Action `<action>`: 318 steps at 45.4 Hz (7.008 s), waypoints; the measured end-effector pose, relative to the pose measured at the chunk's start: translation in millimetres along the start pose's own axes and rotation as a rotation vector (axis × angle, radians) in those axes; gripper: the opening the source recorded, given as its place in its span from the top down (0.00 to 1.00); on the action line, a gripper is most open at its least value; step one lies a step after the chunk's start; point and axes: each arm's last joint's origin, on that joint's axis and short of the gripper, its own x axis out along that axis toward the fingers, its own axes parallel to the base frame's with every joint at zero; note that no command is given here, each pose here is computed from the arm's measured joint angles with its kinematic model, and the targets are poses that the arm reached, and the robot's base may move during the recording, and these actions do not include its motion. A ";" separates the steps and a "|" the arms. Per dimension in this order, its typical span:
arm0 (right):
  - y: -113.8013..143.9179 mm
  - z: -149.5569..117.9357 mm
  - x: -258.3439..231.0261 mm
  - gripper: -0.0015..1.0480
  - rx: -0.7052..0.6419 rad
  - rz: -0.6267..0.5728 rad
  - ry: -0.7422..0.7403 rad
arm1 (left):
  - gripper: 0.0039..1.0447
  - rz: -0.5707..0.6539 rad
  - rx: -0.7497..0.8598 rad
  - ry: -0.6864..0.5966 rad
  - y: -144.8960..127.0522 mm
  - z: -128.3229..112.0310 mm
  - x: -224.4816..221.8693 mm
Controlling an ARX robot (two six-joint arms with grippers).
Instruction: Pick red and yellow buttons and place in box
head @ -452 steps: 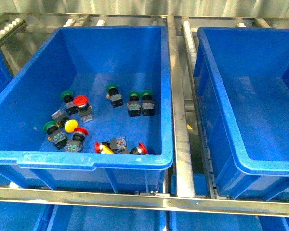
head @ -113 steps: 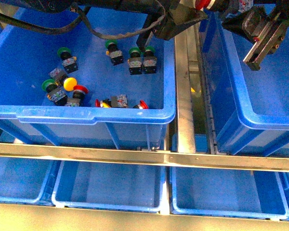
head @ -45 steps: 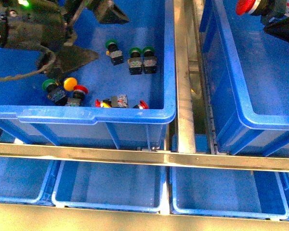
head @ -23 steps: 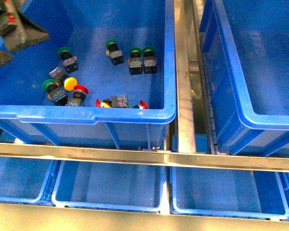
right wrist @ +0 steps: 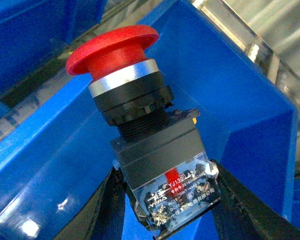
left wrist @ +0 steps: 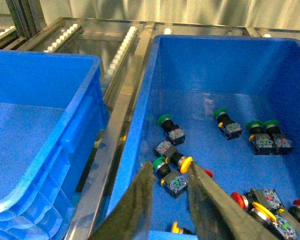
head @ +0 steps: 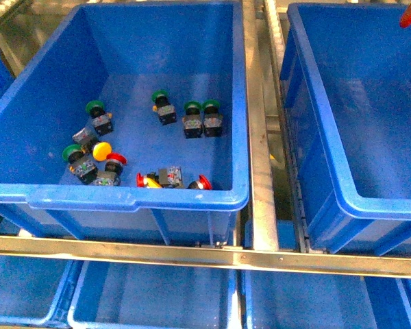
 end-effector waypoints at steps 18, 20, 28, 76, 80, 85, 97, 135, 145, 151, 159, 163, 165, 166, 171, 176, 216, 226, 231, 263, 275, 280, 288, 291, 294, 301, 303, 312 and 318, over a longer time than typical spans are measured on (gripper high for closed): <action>-3.7 -1.6 -5.4 0.62 0.030 -0.011 0.032 | 0.98 0.006 0.006 0.006 0.3 9.7 -36.0; -4.3 -2.5 -5.5 0.62 0.032 -0.017 0.043 | 0.98 0.006 0.008 0.018 0.2 12.8 -40.3; -6.0 -1.2 -6.2 0.62 0.031 -0.025 0.045 | 0.98 0.002 0.009 -0.011 -0.1 21.8 -52.6; 5.0 4.0 8.7 0.62 0.029 0.016 0.052 | 0.98 -0.001 0.011 -0.040 -0.6 30.0 -96.5; 6.8 4.2 11.6 0.62 0.028 0.022 0.051 | 0.98 0.000 0.011 -0.037 -0.6 29.7 -97.8; 8.3 4.6 14.6 0.62 0.029 0.027 0.050 | 0.98 -0.001 0.011 -0.040 -0.6 29.7 -99.6; 10.5 1.6 20.3 0.62 0.036 0.032 0.062 | 0.98 0.000 0.012 -0.038 -0.6 29.1 -103.7; -25.4 -26.9 85.1 0.62 0.261 -0.068 0.156 | 0.19 0.000 0.012 -0.023 -0.5 25.3 -113.1; -41.7 -18.7 152.5 0.62 0.417 -0.100 0.193 | 0.08 0.000 0.014 -0.023 -0.5 25.3 -113.1; -49.4 -17.4 190.7 0.62 0.546 -0.134 0.229 | 0.08 0.000 0.014 -0.023 -0.5 25.3 -113.1; -59.1 -19.0 248.4 0.62 0.674 -0.210 0.293 | 0.08 0.000 0.014 -0.023 -0.5 25.3 -113.1; -60.9 -19.3 264.7 0.62 0.689 -0.236 0.312 | 0.08 0.000 0.014 -0.023 -0.5 25.3 -113.1; -61.3 -19.2 270.8 0.62 0.693 -0.248 0.321 | 0.08 0.000 0.014 -0.023 -0.5 25.3 -113.1; -61.3 -19.8 274.9 0.62 0.693 -0.254 0.328 | 0.08 0.000 0.014 -0.023 -0.5 25.3 -113.1; -59.2 -23.6 293.7 0.62 0.680 -0.256 0.361 | 0.08 0.000 0.014 -0.023 -0.5 25.3 -113.1; -56.6 -27.3 302.1 0.62 0.654 -0.265 0.377 | 0.08 0.000 0.014 -0.023 -0.5 25.3 -113.1; -68.9 -31.7 189.1 0.07 0.623 -0.288 0.177 | 0.08 0.000 0.014 -0.023 -0.5 25.3 -113.1; -25.2 -44.8 24.5 0.07 0.830 -0.156 0.176 | 0.08 0.000 0.014 -0.023 -0.5 25.3 -113.1; -15.4 -48.8 -6.4 0.08 0.871 -0.178 0.146 | 0.08 0.000 0.014 -0.023 -0.5 25.3 -113.1; 63.1 -72.1 -93.2 0.97 0.669 -0.222 -0.273 | 0.08 0.000 0.015 -0.023 -0.5 25.3 -113.1; 67.4 -73.7 -110.9 0.97 0.668 -0.224 -0.282 | 0.08 0.000 0.015 -0.023 -0.5 25.3 -113.1; 67.1 -72.3 -116.4 0.97 0.667 -0.227 -0.293 | 0.08 0.000 0.015 -0.023 -0.5 25.3 -113.1; 67.3 -70.9 -125.0 0.97 0.666 -0.231 -0.304 | 0.08 0.000 0.015 -0.023 -0.5 25.3 -113.1; 67.5 -70.7 -127.8 0.97 0.666 -0.232 -0.307 | 0.08 0.000 0.015 -0.023 -0.5 25.3 -113.1; 67.8 -70.5 -130.4 0.97 0.665 -0.233 -0.309 | 0.08 0.000 0.015 -0.023 -0.5 25.3 -113.1; 68.6 -70.6 -135.9 0.97 0.665 -0.235 -0.313 | 0.08 0.000 0.015 -0.023 -0.5 25.3 -113.1; 68.8 -70.6 -137.3 0.97 0.665 -0.235 -0.315 | 0.08 0.000 0.015 -0.023 -0.5 25.3 -113.1; 70.2 -71.2 -142.6 0.97 0.665 -0.236 -0.317 | 0.08 0.000 0.015 -0.023 -0.5 25.3 -113.1; 71.2 -71.8 -146.3 0.97 0.664 -0.236 -0.319 | 0.08 0.000 0.015 -0.023 -0.5 25.3 -113.1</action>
